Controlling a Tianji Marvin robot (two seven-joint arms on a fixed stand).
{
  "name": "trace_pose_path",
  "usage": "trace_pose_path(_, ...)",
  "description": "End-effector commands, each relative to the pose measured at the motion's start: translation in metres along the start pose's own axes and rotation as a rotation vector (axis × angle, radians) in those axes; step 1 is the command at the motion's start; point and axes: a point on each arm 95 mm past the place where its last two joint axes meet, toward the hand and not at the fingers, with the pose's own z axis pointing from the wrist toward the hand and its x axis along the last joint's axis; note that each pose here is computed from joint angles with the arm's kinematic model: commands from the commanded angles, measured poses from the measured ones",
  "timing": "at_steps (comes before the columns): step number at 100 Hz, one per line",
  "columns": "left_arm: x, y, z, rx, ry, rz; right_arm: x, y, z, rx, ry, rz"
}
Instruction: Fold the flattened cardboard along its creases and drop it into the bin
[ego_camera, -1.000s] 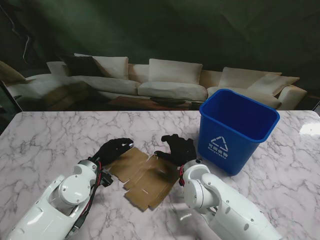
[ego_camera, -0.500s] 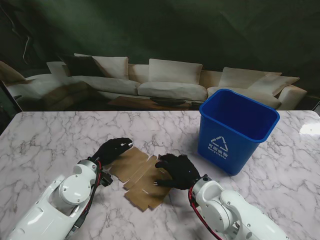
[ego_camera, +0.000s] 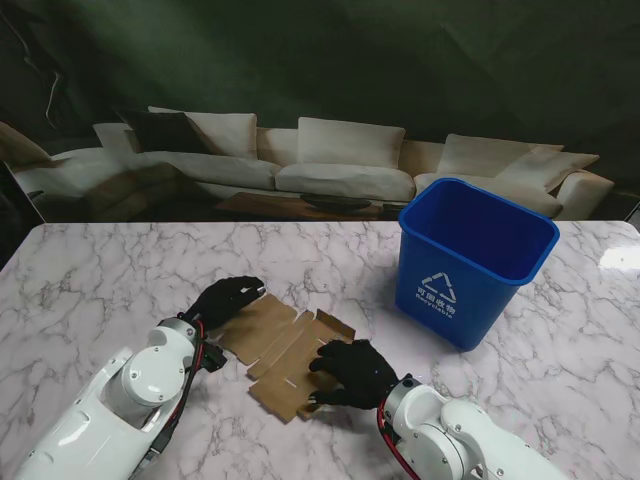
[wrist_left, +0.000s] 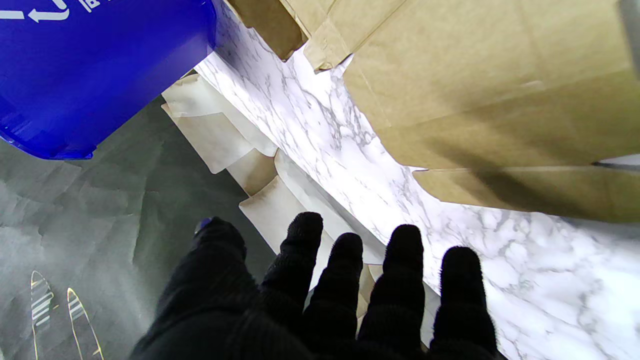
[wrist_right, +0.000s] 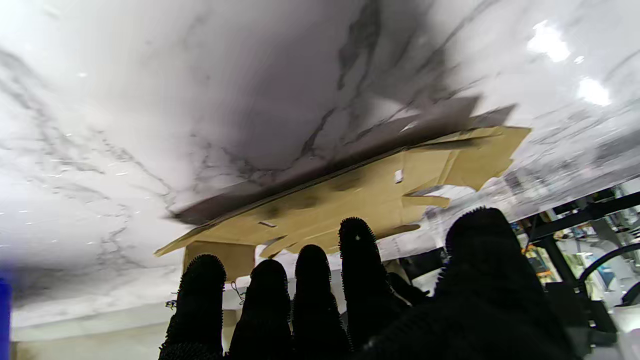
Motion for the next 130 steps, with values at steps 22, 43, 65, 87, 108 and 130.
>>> trace_pose_path(22, 0.000, 0.003, 0.001, -0.013, -0.009, -0.004, 0.003, -0.011, 0.008, 0.065, 0.016, -0.010)
trace_pose_path(43, -0.001, 0.001, 0.000, -0.006, -0.020, 0.000, -0.007, -0.022, 0.015, 0.128, -0.066, 0.021)
trace_pose_path(65, -0.008, -0.008, -0.001, 0.025, -0.054, 0.014, -0.014, -0.027, 0.016, 0.159, -0.108, 0.028)
trace_pose_path(87, -0.017, -0.029, 0.008, 0.064, -0.096, 0.043, -0.013, -0.029, 0.015, 0.160, -0.112, 0.041)
trace_pose_path(108, -0.023, -0.033, 0.024, 0.028, -0.143, 0.049, -0.013, -0.028, 0.016, 0.163, -0.102, 0.043)
trace_pose_path(130, -0.025, -0.025, 0.039, -0.023, -0.168, 0.037, -0.012, -0.028, 0.016, 0.165, -0.096, 0.043)
